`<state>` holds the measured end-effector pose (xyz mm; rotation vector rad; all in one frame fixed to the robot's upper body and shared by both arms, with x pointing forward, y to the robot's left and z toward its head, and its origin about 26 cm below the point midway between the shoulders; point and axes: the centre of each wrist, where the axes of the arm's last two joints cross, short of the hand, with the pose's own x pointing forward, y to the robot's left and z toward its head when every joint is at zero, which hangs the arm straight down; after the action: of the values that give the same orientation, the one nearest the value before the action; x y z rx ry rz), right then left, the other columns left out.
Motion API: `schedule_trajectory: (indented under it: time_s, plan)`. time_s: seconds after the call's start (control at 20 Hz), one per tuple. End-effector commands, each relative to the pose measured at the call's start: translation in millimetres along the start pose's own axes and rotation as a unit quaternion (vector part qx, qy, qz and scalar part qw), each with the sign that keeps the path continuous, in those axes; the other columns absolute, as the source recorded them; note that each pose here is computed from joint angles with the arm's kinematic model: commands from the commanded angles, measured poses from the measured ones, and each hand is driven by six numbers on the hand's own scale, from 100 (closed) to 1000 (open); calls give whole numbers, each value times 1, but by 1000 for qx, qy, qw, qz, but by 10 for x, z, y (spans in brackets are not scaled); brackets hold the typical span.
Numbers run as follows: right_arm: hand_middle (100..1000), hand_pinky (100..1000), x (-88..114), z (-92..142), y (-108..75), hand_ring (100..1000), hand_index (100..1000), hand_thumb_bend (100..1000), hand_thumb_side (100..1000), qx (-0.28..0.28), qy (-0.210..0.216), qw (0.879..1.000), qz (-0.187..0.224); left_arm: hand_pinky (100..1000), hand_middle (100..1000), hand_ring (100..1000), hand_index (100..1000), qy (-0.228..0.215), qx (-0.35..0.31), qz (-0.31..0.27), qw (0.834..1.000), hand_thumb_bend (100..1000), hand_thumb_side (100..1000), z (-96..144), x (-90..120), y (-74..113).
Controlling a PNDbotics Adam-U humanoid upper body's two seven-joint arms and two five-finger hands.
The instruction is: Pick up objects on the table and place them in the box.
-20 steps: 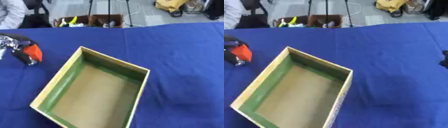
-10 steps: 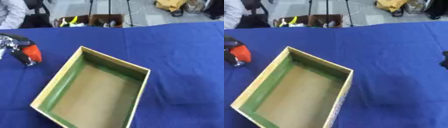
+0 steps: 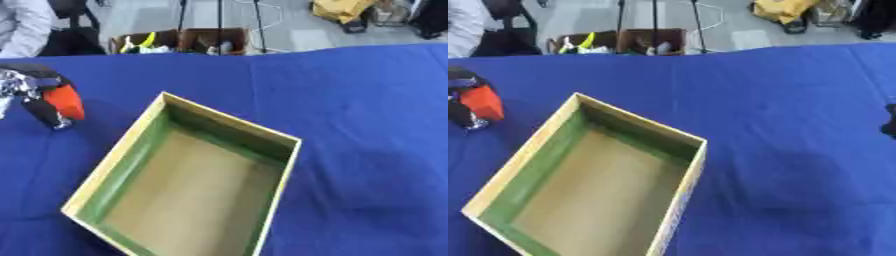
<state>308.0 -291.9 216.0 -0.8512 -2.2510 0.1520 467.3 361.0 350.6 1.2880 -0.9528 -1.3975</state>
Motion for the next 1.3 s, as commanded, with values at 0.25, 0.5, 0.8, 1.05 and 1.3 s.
schedule_trajectory:
  time_s: [0.25,0.5,0.8,1.05,1.3]
  plan:
    - [509,672,10,-24,-66,621,728,521,1000,-4,-9,1000,10,473,502,564,610,17,59,-6,998,100,360,83,-60,181]
    - [509,672,-5,-8,-65,623,729,519,1000,-3,-5,1000,11,470,516,560,607,11,66,-9,998,100,374,101,-34,235]
    - [510,673,-12,8,-58,624,729,513,1000,-3,-2,1000,9,463,517,551,593,-11,87,-26,996,100,363,175,55,358]
    - [511,673,-17,24,-48,624,729,510,1000,-3,0,1000,6,441,522,542,579,-53,114,-42,991,100,353,340,205,523]
    - [512,673,-23,41,-37,625,730,505,1000,-2,3,1000,3,441,524,541,560,-100,131,-71,984,100,344,610,430,682]
